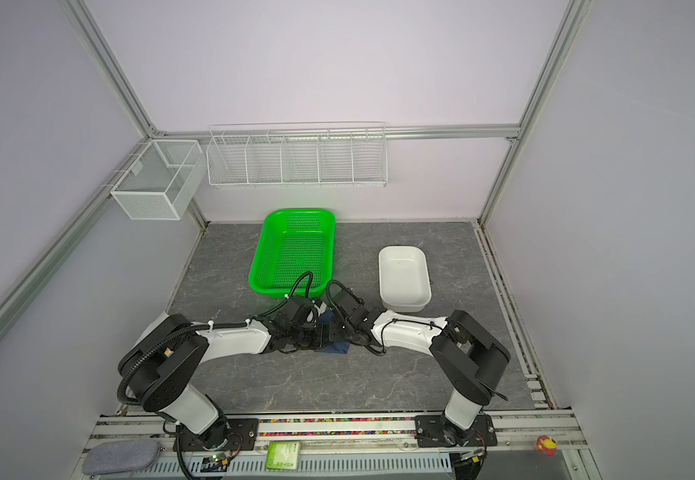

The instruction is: Place the utensils on the paper napkin and roll it up

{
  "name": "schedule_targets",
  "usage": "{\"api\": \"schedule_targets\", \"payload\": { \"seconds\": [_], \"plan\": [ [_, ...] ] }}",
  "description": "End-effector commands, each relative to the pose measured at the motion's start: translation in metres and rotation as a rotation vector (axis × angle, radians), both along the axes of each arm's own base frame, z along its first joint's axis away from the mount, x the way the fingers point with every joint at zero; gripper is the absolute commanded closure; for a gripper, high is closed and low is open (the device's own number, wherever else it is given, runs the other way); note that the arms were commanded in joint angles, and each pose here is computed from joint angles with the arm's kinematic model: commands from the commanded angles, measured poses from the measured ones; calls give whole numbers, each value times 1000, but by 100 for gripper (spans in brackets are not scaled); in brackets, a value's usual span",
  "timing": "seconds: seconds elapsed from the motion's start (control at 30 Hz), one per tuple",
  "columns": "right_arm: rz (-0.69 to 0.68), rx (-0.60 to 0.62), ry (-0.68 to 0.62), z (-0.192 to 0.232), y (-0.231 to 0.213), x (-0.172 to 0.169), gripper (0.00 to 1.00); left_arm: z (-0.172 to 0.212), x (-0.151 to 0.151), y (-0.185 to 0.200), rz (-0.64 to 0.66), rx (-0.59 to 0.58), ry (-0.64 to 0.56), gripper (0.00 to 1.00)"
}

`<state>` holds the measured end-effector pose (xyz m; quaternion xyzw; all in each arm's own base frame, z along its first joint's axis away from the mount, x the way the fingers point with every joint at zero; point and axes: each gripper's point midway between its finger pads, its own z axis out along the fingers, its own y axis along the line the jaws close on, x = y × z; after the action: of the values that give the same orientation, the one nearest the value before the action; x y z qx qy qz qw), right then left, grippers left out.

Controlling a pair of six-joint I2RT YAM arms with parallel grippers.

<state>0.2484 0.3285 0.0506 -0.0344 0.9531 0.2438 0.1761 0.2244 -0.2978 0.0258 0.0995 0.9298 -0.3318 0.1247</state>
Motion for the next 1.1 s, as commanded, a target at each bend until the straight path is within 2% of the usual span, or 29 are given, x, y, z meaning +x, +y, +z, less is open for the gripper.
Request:
{"api": "schedule_targets", "payload": {
  "seconds": [0.0, 0.1, 0.13, 0.33, 0.43, 0.63, 0.8, 1.07],
  "plan": [
    [0, 18, 1, -3, -2, -6, 70, 6, 4, 7, 32, -1, -17, 100],
    [12, 64, -11, 2, 6, -4, 69, 13, 5, 8, 36, -26, -24, 100],
    [10, 45, 9, -8, -1, -10, 69, 17, 7, 9, 40, -37, -25, 100],
    [15, 63, 6, -9, 2, -10, 66, 38, 15, 18, 64, -78, -46, 97],
    [12, 59, 6, -10, 1, -10, 64, 48, 20, 24, 95, -92, -58, 86],
    [9, 58, 6, -12, 0, -10, 65, 64, 34, 27, 146, -146, -34, 55],
    [10, 58, 6, -12, 0, -11, 66, 63, 43, 15, 140, -165, 8, 48],
    [14, 65, 3, -12, 0, -11, 66, 49, 50, 11, 149, -138, 44, 46]
  ]
}}
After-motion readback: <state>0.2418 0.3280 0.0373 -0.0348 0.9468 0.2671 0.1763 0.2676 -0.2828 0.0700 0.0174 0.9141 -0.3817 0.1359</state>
